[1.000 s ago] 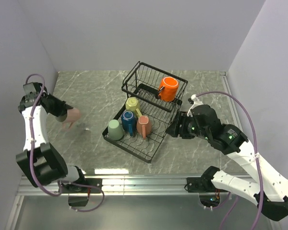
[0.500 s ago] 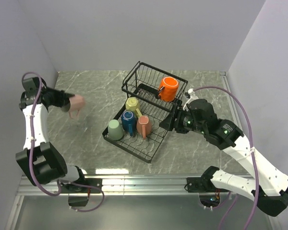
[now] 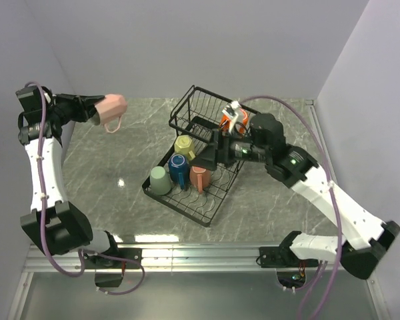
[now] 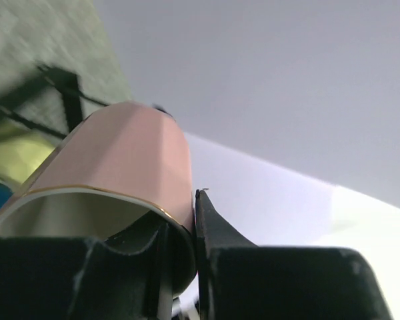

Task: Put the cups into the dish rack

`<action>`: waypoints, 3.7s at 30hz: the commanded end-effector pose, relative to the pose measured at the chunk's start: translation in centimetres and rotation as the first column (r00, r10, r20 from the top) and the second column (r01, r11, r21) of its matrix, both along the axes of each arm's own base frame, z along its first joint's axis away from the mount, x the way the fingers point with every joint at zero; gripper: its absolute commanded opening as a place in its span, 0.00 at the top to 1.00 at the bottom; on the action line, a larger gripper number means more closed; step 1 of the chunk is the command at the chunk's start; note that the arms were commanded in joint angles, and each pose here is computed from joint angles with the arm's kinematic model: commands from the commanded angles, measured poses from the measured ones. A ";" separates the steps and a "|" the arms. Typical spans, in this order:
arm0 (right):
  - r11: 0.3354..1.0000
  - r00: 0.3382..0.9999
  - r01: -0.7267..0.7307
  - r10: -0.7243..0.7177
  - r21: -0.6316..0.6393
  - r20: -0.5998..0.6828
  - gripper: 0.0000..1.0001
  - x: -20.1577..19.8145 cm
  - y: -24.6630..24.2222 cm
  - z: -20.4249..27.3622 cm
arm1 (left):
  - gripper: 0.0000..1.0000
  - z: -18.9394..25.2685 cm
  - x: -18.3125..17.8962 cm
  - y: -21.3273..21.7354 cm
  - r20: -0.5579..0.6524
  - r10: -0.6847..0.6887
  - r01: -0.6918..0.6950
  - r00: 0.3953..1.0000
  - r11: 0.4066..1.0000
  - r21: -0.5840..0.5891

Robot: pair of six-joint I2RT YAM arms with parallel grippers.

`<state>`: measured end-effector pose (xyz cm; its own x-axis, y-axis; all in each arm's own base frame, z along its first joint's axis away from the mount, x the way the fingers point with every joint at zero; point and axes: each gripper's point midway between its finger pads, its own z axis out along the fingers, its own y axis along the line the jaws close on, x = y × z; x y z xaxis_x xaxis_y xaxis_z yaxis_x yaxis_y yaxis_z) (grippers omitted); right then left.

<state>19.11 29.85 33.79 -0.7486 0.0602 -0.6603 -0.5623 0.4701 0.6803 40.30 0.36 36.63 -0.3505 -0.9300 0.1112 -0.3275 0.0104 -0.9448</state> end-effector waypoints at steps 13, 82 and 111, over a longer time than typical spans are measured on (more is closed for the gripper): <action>0.930 0.954 -0.273 0.228 0.247 0.193 0.07 3.6 12.0 8.5 | 1.00 14.4 -13.5 -8.7 0.324 -0.328 0.410 0.888 0.882 -0.232; 0.822 0.876 0.371 -0.464 0.431 0.133 1.00 4.5 2.3 18.0 | 0.47 4.8 -19.8 -11.6 0.195 -0.514 0.549 0.835 0.792 -0.266; 0.370 0.459 0.865 -0.856 -0.338 0.237 1.00 17.4 -3.9 2.2 | 0.47 3.4 -21.6 -12.1 0.134 -0.519 0.535 0.844 0.829 -0.161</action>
